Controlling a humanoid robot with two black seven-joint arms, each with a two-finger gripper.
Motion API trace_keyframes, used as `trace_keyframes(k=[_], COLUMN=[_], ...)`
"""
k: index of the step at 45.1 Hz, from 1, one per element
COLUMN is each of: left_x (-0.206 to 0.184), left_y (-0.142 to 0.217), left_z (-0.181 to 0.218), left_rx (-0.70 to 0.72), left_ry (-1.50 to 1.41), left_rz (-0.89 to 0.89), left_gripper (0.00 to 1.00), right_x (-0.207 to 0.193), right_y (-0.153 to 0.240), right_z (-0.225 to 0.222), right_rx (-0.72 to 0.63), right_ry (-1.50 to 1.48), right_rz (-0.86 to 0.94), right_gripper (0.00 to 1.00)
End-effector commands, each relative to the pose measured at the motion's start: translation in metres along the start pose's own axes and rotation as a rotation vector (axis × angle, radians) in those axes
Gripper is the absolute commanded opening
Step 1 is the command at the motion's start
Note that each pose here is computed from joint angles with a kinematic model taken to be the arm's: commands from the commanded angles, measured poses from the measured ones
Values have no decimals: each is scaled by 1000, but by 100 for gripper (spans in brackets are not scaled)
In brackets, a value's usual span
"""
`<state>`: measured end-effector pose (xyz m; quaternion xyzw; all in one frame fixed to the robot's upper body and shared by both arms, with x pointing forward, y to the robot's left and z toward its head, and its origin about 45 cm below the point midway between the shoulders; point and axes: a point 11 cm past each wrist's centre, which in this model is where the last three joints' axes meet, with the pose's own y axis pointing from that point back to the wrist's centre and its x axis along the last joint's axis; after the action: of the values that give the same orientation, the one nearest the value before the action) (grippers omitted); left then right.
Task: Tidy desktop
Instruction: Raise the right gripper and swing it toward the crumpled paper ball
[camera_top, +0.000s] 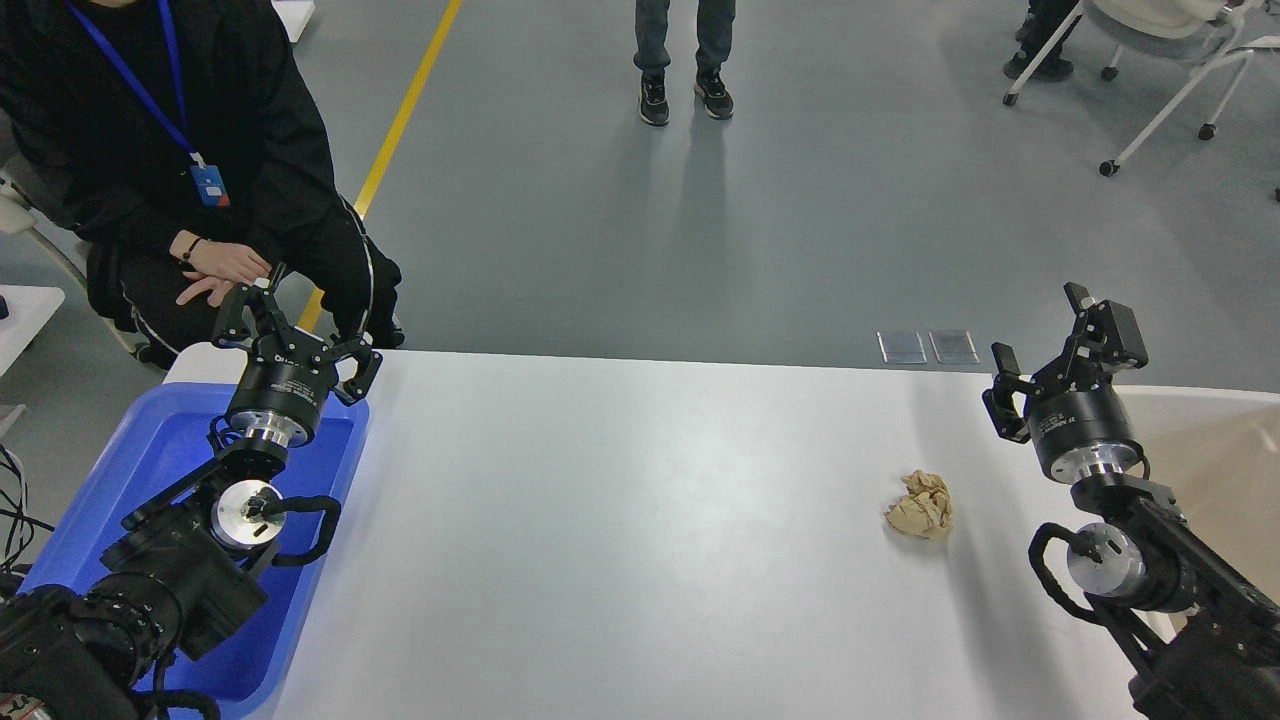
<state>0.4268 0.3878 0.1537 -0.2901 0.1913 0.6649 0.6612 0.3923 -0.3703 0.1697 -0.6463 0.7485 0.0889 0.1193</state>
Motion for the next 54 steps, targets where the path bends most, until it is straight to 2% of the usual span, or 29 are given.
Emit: trace_keyframes(k=[1, 25, 33, 41, 48, 54], left_x=[0, 0, 0, 0, 0, 0], left_y=[0, 0, 0, 0, 0, 0], left_z=[0, 0, 0, 0, 0, 0], left_rx=[-2, 0, -1, -1, -1, -1], left_ry=[-1, 0, 1, 1, 0, 1], left_rz=[0, -1, -1, -1, 0, -1], left_gripper=[100, 100, 100, 100, 100, 100], right_x=[4, -4, -6, -26, -57, -69], right_y=[1, -15, -17, -16, -15, -15], right_z=[3, -17, -24, -22, -40, -58], right_rx=[-8, 36, -110, -222, -268, -331], right_ry=[5, 11, 56, 103, 313, 531], right_rz=[10, -9, -177, -286, -471, -580], right_gripper=[100, 100, 100, 100, 100, 100])
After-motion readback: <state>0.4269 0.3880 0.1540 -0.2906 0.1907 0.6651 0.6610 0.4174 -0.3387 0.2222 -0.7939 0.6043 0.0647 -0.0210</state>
